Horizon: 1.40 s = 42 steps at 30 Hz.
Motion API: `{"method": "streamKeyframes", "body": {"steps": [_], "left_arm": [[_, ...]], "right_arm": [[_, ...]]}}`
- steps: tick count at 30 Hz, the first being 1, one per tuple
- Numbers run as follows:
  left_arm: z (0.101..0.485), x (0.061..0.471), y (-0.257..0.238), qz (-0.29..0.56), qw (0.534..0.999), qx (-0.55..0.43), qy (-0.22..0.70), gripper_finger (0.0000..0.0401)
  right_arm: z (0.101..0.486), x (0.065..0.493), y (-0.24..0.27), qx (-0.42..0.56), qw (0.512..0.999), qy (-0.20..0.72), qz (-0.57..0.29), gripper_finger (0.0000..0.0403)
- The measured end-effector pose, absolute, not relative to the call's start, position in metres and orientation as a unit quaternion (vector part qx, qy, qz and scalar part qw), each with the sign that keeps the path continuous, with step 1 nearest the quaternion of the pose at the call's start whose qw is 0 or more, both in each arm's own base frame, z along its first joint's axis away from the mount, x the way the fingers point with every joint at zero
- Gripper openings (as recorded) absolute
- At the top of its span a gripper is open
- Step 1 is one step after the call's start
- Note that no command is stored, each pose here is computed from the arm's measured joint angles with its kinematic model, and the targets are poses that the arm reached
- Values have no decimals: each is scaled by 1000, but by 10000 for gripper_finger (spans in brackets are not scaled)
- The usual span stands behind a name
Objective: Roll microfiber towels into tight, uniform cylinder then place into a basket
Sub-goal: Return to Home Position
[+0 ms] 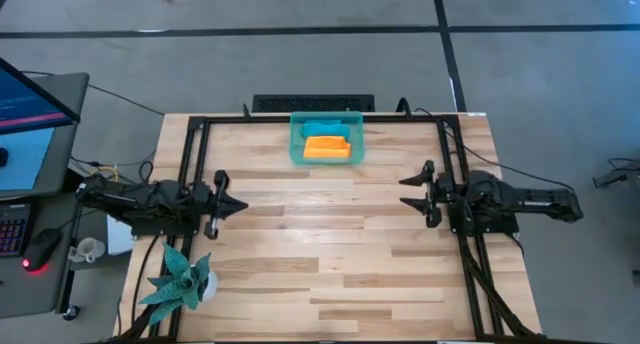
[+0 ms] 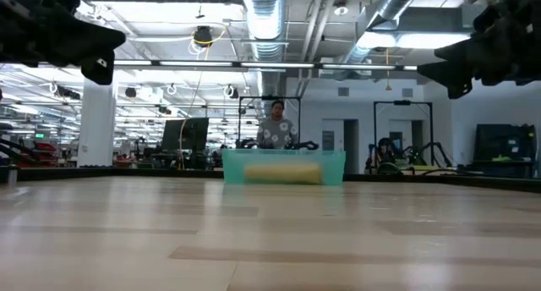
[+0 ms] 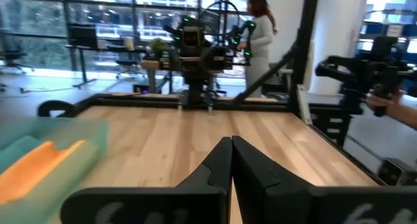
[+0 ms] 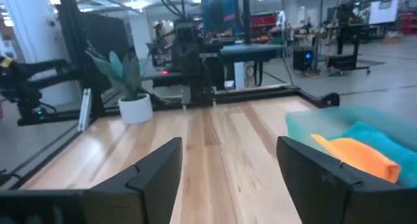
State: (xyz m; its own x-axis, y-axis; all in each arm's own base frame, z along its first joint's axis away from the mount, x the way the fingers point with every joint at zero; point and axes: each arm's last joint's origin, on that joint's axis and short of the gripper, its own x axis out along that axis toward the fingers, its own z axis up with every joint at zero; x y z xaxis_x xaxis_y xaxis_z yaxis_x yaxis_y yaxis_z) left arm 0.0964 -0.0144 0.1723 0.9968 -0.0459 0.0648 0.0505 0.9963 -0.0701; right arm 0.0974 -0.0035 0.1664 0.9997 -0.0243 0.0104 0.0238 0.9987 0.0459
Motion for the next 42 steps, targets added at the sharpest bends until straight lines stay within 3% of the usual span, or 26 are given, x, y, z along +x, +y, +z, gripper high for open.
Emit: {"method": "streamKeyframes", "body": {"steps": [42], "left_arm": [[170,97,-15,-27,999,-6,-23,0]], "right_arm": [[165,98,-4,40,999,-1,-21,272]]}}
